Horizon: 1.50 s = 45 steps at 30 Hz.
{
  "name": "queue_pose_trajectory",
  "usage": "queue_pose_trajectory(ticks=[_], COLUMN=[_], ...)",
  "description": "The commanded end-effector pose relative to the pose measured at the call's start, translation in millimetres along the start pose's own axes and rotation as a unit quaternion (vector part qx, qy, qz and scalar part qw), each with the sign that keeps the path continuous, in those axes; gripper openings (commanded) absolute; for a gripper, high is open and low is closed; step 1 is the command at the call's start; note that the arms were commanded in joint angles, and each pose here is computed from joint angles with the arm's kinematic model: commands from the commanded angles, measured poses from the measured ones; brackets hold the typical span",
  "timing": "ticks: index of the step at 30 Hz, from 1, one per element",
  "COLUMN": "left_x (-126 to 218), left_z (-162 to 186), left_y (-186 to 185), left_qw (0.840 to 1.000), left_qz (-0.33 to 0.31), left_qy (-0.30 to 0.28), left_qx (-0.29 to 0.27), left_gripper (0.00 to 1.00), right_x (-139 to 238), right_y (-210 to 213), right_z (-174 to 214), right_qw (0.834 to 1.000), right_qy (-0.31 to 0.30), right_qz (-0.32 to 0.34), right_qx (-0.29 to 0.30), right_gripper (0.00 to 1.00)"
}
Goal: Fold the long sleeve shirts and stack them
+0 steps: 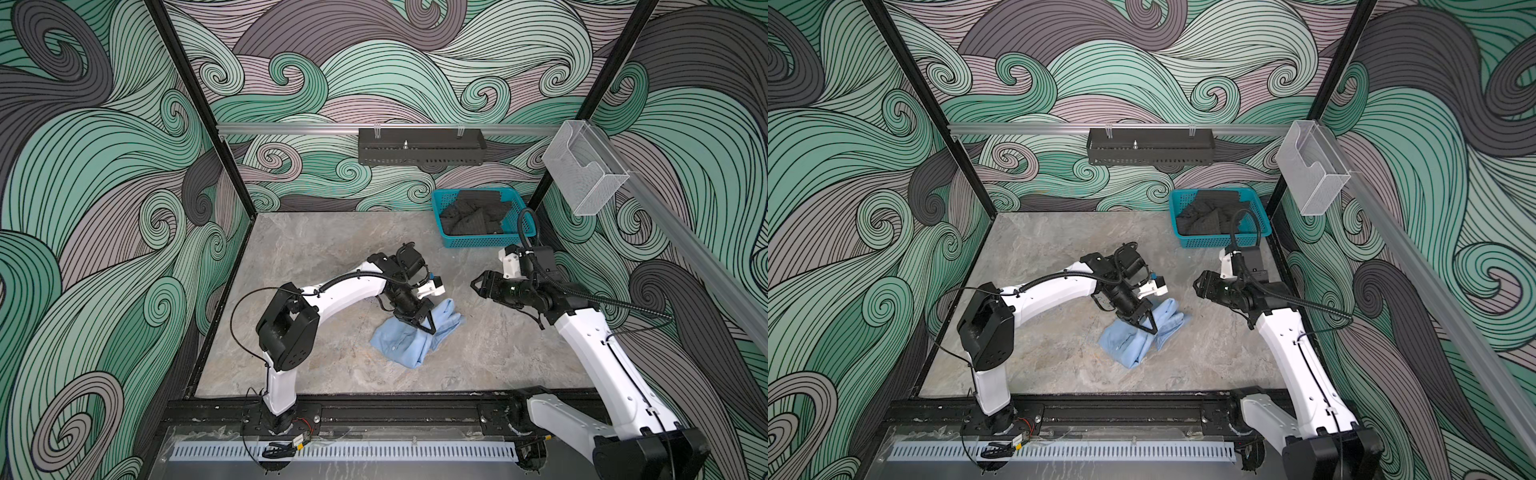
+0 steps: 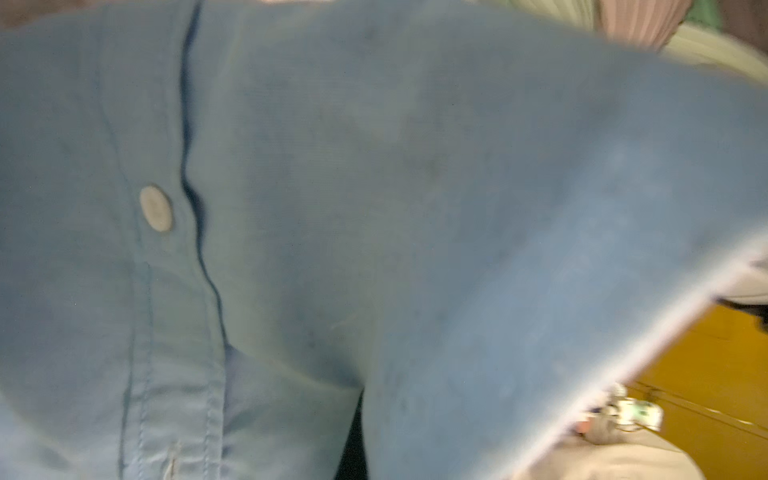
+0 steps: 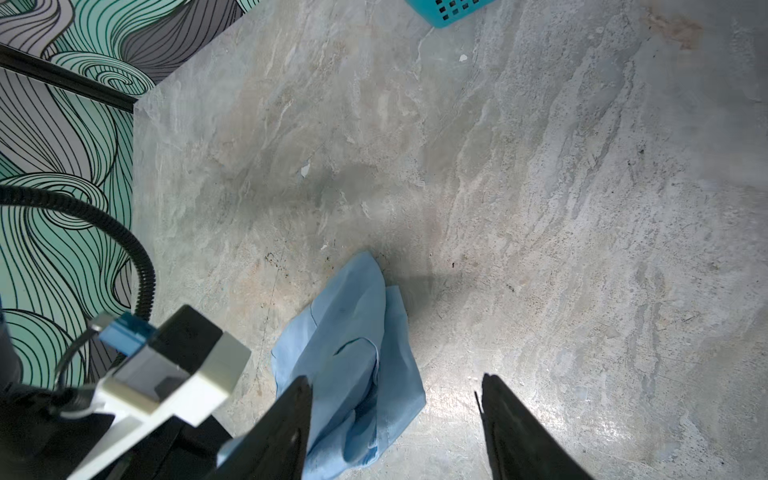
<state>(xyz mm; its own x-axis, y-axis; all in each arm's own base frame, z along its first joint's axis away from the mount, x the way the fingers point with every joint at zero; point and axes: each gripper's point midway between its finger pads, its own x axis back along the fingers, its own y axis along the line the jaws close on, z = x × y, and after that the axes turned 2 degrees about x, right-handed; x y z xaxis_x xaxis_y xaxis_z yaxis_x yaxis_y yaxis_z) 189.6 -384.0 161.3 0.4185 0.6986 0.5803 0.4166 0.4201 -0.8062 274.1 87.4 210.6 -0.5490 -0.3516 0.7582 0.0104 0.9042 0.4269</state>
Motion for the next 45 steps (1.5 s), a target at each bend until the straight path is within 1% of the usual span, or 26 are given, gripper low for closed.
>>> queue_pose_trajectory(ticks=[1, 4, 7, 10, 12, 13, 17, 20, 22, 24, 25, 27, 30, 32, 33, 35, 38, 40, 41, 45], left_x=[40.8, 60.4, 69.3, 75.2, 80.2, 81.4, 79.2, 64.8, 53.0, 48.9, 51.3, 56.0, 53.7, 47.3, 42.6, 33.9, 23.5, 21.2, 20.9, 31.0], left_z=[-23.6, -35.7, -39.7, -35.0, -34.5, -35.3, -45.4, -56.9, -67.5, -75.2, -79.9, -85.4, -83.5, -77.2, -71.0, -58.6, -38.4, -27.1, -20.4, -4.4], left_y=[-42.6, -20.0, 24.7, 68.5, 77.5, 76.6, 43.2, 5.3, -28.5, -56.1, -64.8, -64.2, -18.2, 25.4, 51.6, 101.2, 159.4, 183.5, 194.5, 214.0], left_qw=[0.989, 0.982, 0.978, 0.973, 0.972, 0.973, 0.978, 0.978, 0.976, 0.974, 0.973, 0.972, 0.978, 0.981, 0.981, 0.979, 0.972, 0.965, 0.962, 0.952], left_qz=[0.139, 0.166, 0.168, 0.156, 0.152, 0.147, 0.145, 0.163, 0.185, 0.199, 0.204, 0.202, 0.152, 0.113, 0.09, 0.046, -0.014, -0.035, -0.056, -0.101], left_qy=[-0.054, -0.082, -0.094, -0.105, -0.113, -0.114, -0.106, -0.098, -0.094, -0.097, -0.105, -0.119, -0.127, -0.128, -0.123, -0.116, -0.101, -0.094, -0.091, -0.096], left_qx=[-0.009, 0.026, 0.083, 0.13, 0.138, 0.136, 0.106, 0.087, 0.061, 0.039, 0.031, 0.029, 0.061, 0.093, 0.118, 0.159, 0.213, 0.243, 0.253, 0.273], left_gripper=[0.0, 0.0, 0.0, 0.0, 0.0, 0.0, 0.0, 0.0, 0.0, 0.0, 0.0, 0.0, 0.0, 0.0, 0.0, 0.0, 0.0, 0.0, 0.0, 0.0], right_x=[4.5, 3.0, 1.0, 0.4, -0.3, -0.6, -1.4, -0.6, 0.7, 2.3, 2.8, 4.6, 6.2, 6.4, 6.4, 5.8, 4.7, 4.0, 3.7, -2.9], right_y=[3.5, 3.1, 4.8, 5.9, 6.5, 6.4, 5.0, 3.2, 3.2, 3.4, 3.7, 4.8, 5.5, 5.6, 5.7, 4.9, 4.6, 5.3, 5.0, 0.5], right_z=[-4.1, -5.5, -7.2, -9.0, -9.0, -8.9, -8.5, -9.0, -10.4, -12.6, -12.9, -14.0, -15.3, -14.7, -14.4, -13.5, -11.5, -10.1, -9.2, 0.0], right_qw=[1.0, 1.0, 1.0, 1.0, 1.0, 1.0, 1.0, 1.0, 1.0, 1.0, 1.0, 1.0, 1.0, 1.0, 1.0, 1.0, 1.0, 1.0, 1.0, 1.0], right_qy=[-0.002, 0.0, 0.005, 0.006, 0.007, 0.008, 0.008, 0.007, 0.004, 0.0, 0.0, -0.002, -0.005, -0.004, -0.004, -0.003, 0.0, 0.004, 0.005, 0.022], right_qz=[-0.007, -0.006, -0.008, -0.01, -0.012, -0.011, -0.009, -0.007, -0.008, -0.009, -0.01, -0.012, -0.013, -0.013, -0.014, -0.013, -0.014, -0.017, -0.016, -0.013], right_qx=[0.006, 0.003, 0.002, 0.001, 0.002, 0.003, 0.003, 0.001, -0.001, -0.001, -0.002, -0.001, -0.001, -0.002, -0.002, -0.004, -0.005, -0.006, -0.007, -0.019], right_gripper=[0.66, 0.66, 0.66, 0.66, 0.66, 0.66, 0.66, 0.66, 0.66, 0.66, 0.66, 0.66, 0.66, 0.66, 0.66, 0.66, 0.66, 0.66, 0.66, 0.66])
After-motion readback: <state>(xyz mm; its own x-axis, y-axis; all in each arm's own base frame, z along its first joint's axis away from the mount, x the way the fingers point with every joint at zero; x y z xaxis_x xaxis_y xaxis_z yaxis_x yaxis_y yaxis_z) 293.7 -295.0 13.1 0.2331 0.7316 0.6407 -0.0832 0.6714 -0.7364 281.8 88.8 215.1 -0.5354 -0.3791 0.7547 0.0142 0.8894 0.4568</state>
